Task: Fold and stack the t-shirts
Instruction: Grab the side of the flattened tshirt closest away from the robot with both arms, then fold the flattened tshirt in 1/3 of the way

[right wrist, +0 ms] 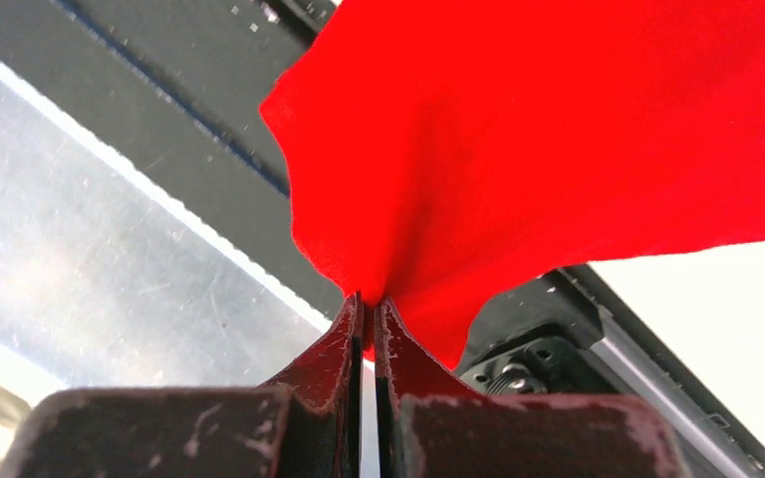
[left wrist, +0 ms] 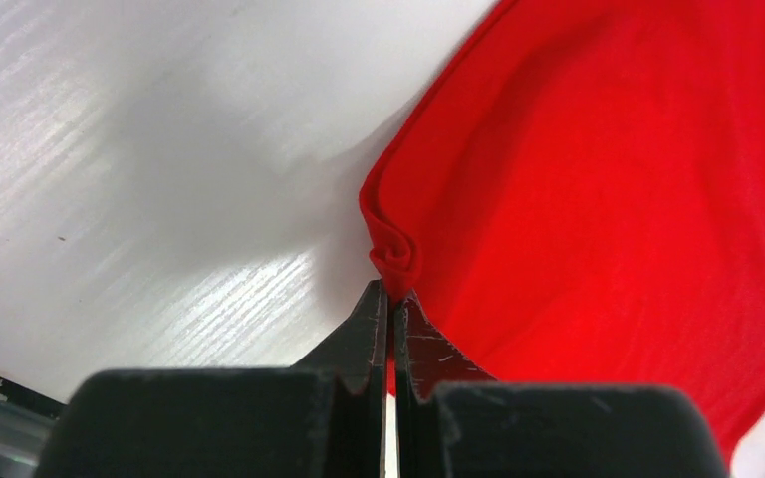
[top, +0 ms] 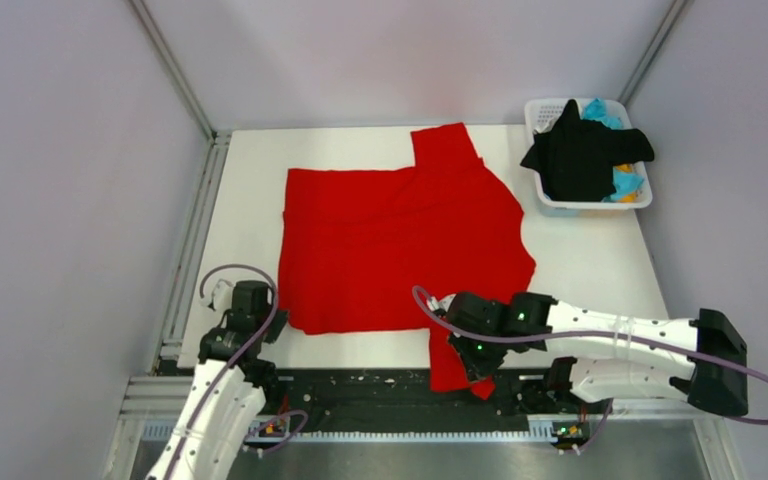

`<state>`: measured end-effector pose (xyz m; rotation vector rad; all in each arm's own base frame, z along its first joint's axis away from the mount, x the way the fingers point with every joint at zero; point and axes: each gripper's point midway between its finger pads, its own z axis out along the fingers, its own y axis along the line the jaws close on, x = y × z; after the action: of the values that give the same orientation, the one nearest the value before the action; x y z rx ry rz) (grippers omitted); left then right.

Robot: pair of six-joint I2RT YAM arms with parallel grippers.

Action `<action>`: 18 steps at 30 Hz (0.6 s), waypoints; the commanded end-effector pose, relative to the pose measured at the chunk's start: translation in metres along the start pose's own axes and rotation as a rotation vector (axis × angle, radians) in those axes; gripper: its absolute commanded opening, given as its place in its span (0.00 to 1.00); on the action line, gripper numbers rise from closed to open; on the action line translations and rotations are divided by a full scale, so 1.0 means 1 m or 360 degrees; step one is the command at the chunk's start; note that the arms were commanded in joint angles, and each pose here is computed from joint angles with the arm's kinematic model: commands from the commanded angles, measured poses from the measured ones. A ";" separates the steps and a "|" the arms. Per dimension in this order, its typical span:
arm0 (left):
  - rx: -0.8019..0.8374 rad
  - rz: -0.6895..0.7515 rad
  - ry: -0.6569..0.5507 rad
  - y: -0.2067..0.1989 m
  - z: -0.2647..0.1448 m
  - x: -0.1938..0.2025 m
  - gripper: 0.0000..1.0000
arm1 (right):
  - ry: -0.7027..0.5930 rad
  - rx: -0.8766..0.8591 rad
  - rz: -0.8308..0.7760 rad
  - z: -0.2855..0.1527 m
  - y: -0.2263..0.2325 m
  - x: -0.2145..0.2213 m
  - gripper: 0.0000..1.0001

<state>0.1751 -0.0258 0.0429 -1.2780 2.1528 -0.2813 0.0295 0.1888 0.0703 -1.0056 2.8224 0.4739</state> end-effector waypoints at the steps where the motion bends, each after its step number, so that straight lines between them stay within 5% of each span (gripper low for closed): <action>1: 0.0033 -0.0014 0.0094 0.010 -0.005 0.016 0.00 | 0.0012 -0.0128 0.0008 -0.010 0.017 0.010 0.00; 11: 0.0144 -0.0033 0.0093 -0.013 -0.009 0.011 0.00 | -0.0176 -0.0075 0.0043 -0.022 0.012 -0.008 0.00; 18: 0.0206 -0.0048 0.0097 -0.034 -0.001 0.007 0.00 | -0.0605 0.0272 0.0102 -0.028 -0.014 -0.077 0.00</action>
<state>0.1703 -0.0418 0.0362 -1.2804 2.2087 -0.3768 0.0486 0.1893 0.0825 -0.8740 2.7207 0.4320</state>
